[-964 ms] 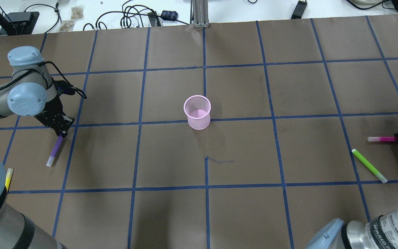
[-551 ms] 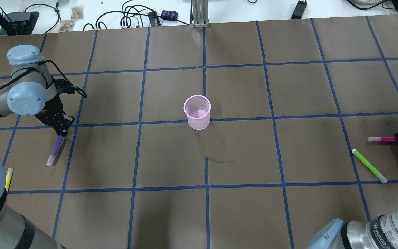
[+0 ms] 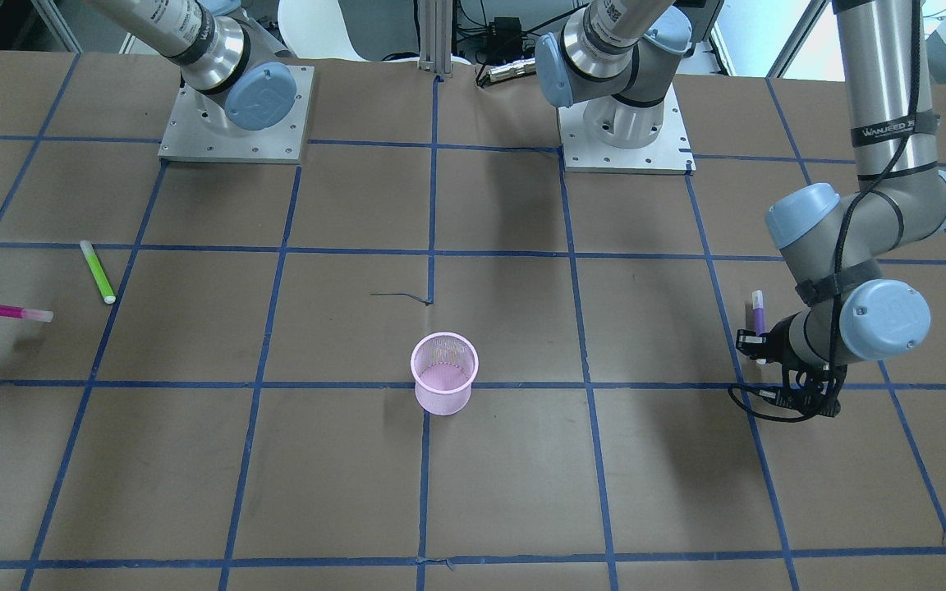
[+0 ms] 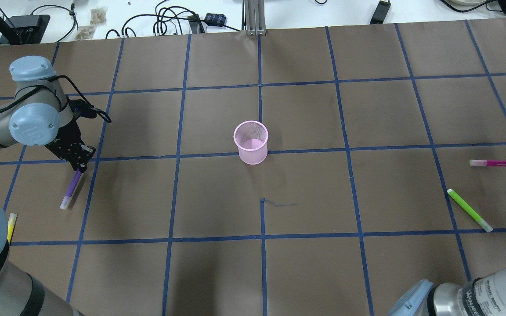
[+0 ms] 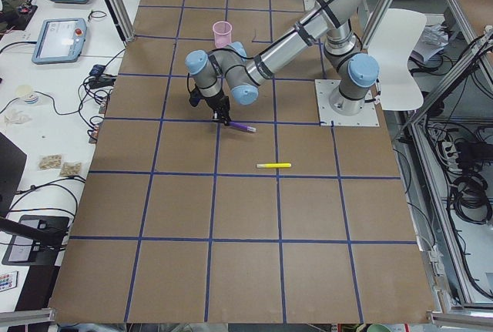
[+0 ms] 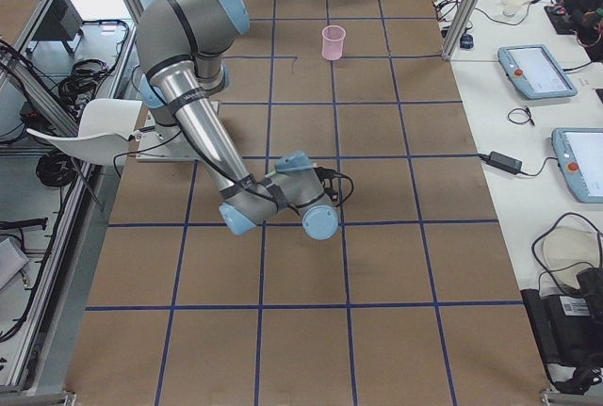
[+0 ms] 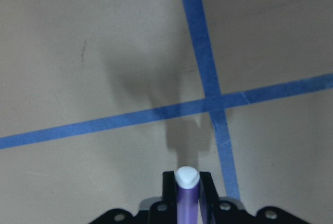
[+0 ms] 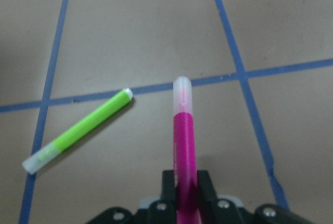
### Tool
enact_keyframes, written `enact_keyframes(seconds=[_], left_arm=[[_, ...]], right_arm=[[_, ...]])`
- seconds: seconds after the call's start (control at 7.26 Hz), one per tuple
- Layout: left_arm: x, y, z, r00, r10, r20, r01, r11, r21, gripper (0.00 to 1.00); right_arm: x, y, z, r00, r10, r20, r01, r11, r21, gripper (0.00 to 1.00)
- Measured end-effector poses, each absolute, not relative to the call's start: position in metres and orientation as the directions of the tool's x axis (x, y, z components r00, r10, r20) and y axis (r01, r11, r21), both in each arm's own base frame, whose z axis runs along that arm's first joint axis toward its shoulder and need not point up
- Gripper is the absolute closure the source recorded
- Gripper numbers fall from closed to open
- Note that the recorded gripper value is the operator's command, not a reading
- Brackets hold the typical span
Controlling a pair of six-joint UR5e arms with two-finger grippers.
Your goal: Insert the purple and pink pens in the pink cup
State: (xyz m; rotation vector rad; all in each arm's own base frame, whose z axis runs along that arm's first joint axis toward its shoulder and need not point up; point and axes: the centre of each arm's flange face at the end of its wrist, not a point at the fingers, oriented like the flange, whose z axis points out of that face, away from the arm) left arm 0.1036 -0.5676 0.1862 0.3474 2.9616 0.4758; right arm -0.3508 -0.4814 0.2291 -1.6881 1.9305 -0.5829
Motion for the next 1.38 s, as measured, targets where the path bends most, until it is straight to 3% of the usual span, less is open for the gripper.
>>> enact_keyframes(seconds=[0.41,0.69,0.96,1.38], left_arm=[[0.101,-0.568,0.192,-0.968,0.240,-0.073,0.207,0.930,0.305,1.00],[0.095,-0.569,0.208,-0.972,0.230,-0.042,0.213,0.944,0.251,1.00],[0.084,-0.573,0.231,-0.976,0.215,0.023,0.216,0.962,0.166,1.00],[0.065,-0.574,0.246,-0.973,0.226,0.050,0.231,0.965,0.124,1.00]], right_arm=[[-0.162,-0.531,0.374,-0.270,-0.940,-0.207,-0.842,0.335,-0.423,0.93],[-0.011,-0.545,0.414,-0.421,-0.875,-0.237,-0.846,0.474,-0.246,0.93],[0.118,-0.545,0.416,-0.574,-0.800,-0.173,-0.800,0.593,-0.092,0.94],[0.259,-0.546,0.364,-0.612,-0.789,-0.052,-0.790,0.613,0.000,0.92]])
